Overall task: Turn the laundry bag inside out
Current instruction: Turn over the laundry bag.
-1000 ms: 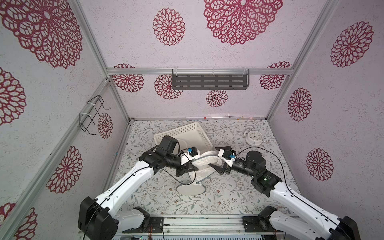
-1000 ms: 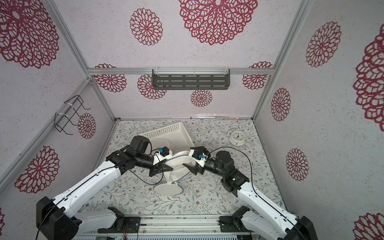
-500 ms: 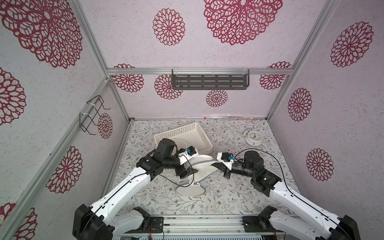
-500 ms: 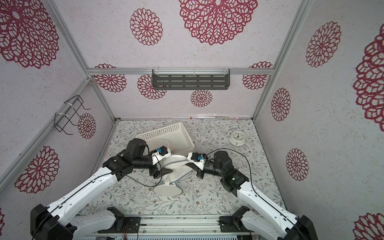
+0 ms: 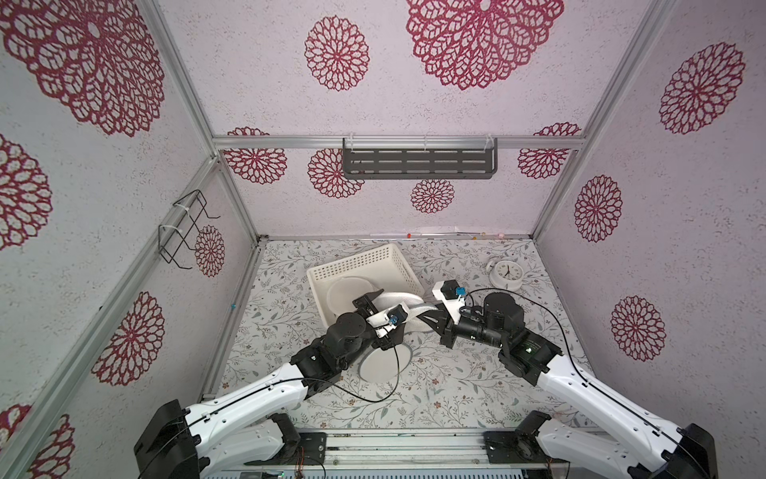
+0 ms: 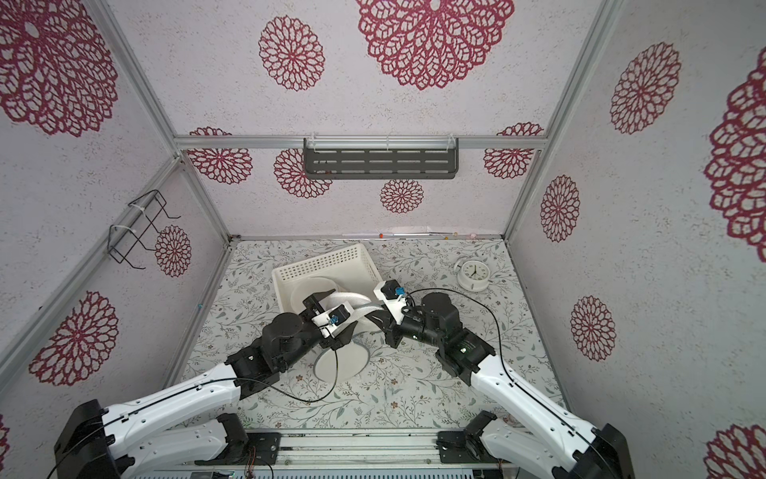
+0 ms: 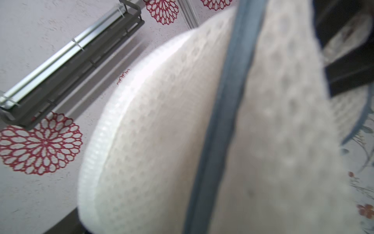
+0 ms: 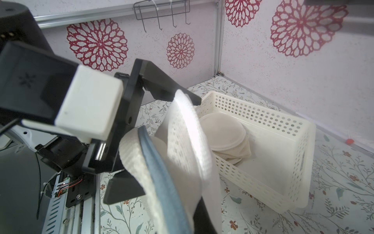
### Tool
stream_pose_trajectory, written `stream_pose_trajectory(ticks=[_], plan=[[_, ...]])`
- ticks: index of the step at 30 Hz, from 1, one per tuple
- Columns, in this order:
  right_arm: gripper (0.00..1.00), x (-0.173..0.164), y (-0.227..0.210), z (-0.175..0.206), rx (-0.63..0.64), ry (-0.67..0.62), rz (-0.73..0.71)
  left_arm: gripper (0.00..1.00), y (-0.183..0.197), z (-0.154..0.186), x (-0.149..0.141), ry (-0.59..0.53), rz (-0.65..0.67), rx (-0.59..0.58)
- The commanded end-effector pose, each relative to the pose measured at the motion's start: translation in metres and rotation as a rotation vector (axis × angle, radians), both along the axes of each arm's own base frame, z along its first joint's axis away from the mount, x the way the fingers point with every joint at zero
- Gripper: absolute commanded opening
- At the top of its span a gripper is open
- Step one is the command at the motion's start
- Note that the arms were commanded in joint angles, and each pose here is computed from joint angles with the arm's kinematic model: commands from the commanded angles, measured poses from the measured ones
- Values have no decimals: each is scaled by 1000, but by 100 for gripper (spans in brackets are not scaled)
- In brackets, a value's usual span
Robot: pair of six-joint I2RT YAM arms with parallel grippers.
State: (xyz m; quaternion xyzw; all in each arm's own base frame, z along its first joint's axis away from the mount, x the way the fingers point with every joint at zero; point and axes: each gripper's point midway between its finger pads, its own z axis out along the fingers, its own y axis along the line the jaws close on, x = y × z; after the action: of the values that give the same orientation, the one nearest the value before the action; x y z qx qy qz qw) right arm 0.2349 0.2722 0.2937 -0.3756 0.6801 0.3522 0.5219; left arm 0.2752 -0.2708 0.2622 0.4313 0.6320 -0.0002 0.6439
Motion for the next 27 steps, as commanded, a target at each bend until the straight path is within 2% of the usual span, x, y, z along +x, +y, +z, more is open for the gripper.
stream_pose_trajectory(ticks=[1,7,10,18,24,27], plan=[[0,8,-4,10,9,14,-70,99,8,47,5,-184,93,-62],[0,20,-13,11,-21,22,-152,98,7,46,-13,-199,-8,-77],[0,21,-12,13,-22,28,-154,98,7,44,-18,-170,-30,-87],[0,18,-1,19,15,72,-114,98,-5,41,-3,-163,0,-32],[0,18,-1,17,3,75,-119,100,-2,55,22,-200,118,11],[0,22,-7,12,-37,64,-153,93,1,63,23,-220,115,6]])
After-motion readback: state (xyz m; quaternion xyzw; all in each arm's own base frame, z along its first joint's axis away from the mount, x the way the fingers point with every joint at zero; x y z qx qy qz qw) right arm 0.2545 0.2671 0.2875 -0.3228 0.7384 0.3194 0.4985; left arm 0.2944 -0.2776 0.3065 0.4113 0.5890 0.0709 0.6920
